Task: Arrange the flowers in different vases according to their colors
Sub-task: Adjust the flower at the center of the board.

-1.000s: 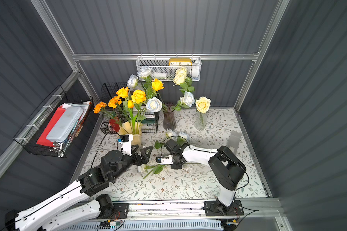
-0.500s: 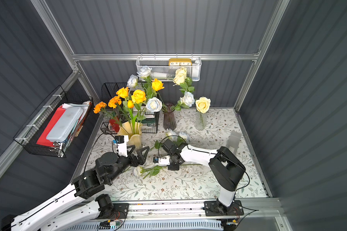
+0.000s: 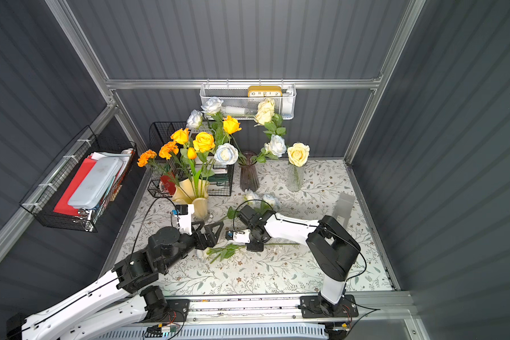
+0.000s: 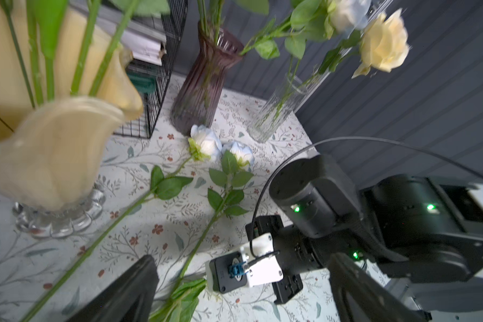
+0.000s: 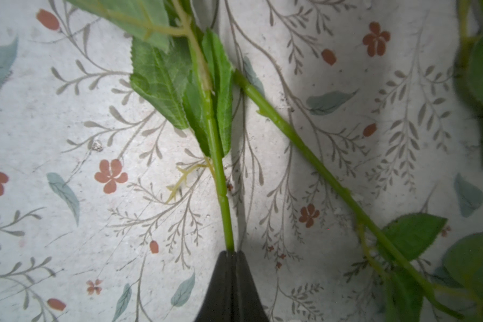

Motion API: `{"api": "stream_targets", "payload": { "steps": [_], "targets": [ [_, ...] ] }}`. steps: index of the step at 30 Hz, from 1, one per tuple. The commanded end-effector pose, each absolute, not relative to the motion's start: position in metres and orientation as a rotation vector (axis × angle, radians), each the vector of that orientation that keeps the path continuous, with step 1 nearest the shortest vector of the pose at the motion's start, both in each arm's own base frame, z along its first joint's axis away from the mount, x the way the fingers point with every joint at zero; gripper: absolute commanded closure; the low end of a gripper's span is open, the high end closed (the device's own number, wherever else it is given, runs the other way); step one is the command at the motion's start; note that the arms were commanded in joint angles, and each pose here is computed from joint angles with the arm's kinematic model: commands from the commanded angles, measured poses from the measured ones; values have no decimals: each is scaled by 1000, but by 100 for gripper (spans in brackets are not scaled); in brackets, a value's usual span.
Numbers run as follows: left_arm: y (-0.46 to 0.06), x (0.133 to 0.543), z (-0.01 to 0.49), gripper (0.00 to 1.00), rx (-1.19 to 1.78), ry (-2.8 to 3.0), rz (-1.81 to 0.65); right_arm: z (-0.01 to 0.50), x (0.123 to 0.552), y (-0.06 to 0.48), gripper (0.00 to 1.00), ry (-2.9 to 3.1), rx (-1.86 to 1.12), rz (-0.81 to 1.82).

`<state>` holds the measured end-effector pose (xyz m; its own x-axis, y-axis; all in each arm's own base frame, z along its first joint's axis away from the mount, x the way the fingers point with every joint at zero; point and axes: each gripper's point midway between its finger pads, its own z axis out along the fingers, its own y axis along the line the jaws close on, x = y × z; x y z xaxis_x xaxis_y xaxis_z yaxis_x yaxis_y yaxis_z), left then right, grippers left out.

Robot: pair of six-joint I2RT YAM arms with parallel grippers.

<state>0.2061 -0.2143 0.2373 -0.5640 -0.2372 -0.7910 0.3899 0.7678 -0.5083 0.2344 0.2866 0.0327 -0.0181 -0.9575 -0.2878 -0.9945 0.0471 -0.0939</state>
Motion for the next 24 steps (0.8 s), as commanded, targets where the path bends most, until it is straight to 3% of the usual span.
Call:
{"api": "stream_targets", "payload": {
  "steps": [1, 8, 15, 21, 24],
  "targets": [
    [-222, 199, 225, 1, 54, 2042, -945, 23, 232, 282, 100, 2116, -1995, 203],
    [-213, 200, 245, 1, 46, 1992, -923, 22, 234, 278, 100, 2123, -1989, 192],
    [-213, 203, 244, 1, 68, 2002, -879, 35, 246, 265, 71, 2149, -1906, 128],
    [-216, 201, 245, 1, 83, 1997, -902, 70, 264, 221, 61, 2168, -1748, 12],
    [-218, 201, 242, 1, 99, 2000, -901, 69, 265, 187, 60, 2173, -1782, -168]
  ]
}}
